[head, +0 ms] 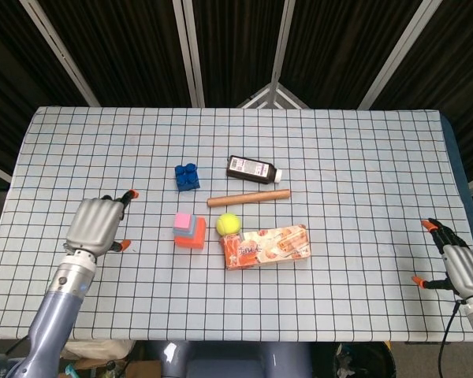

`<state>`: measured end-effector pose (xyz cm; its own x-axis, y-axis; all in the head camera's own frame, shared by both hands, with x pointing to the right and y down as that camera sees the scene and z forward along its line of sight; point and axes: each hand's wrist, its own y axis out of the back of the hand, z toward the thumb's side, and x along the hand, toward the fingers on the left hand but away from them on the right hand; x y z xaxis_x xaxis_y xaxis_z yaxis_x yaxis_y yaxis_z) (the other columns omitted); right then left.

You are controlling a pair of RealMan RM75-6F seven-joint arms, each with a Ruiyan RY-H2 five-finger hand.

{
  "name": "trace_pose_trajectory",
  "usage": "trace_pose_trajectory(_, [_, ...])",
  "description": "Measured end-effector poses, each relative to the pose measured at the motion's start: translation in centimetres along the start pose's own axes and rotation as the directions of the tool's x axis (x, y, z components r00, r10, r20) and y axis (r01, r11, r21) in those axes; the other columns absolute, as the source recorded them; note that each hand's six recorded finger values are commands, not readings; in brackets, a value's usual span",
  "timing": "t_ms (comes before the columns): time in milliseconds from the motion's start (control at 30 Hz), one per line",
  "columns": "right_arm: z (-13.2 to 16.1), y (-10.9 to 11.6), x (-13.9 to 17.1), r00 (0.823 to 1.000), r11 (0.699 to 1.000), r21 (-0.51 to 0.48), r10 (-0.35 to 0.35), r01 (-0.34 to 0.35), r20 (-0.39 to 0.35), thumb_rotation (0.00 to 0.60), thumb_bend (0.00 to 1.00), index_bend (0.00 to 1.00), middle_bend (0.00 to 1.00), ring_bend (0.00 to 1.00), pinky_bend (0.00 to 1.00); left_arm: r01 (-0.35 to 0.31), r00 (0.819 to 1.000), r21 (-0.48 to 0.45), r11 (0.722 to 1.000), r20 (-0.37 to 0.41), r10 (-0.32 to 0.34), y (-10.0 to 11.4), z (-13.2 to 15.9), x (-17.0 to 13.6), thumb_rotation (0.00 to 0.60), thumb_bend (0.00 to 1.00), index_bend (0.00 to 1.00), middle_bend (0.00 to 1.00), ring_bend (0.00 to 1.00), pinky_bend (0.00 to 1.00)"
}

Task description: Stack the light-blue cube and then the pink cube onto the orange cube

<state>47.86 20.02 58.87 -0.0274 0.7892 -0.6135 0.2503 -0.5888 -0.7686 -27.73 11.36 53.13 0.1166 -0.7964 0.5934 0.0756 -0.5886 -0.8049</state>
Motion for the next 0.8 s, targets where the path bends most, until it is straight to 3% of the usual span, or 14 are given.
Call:
trace_pose_trajectory(167, [0.4,0.3,0.3,1.0,0.999,0.02,-0.029,0.029,-0.007,0.6,0.13,0.0,0.01,0.06,0.15,0.037,0.999,-0.049,0.998,-0.008,-0.038,-3.6,-4.9,-2.7,0.6,0.21,0.09,0.17,0.14,0.22])
trace_pose_trajectory(500, [1.0,0.6,0.6,0.996,0.993,0.067,-0.092,0.092,-0.014,0.6,0.13,0.0,0.02,0.06,0.13,-0.034,0.997,-0.008,0.999,-0.074,0.033,-9.9,-13.3,-4.0,0.6,0.21,0.09,0.14,0.1,0.17])
trace_pose_trajectory(667, [1.1,0.6,0.5,0.995,0.992,0.076,-0.103,0.104,-0.012,0.6,0.13,0.0,0.02,0.06,0.13,-0.081,0.994,-0.058,0.995,-0.077,0.077,-12.2,-14.0,-4.5,0.6,0.22,0.1,0.15,0.1,0.16])
trace_pose_trajectory(800, [1.3,0.7,0.6,0.993,0.99,0.076,-0.116,0.117,-0.017,0.6,0.13,0.0,0.02,0.06,0.13,-0.132,0.99,-0.047,0.99,-0.056,0.129,-11.9,-13.7,-4.5,0.6,0.22,0.1,0.14,0.1,0.16])
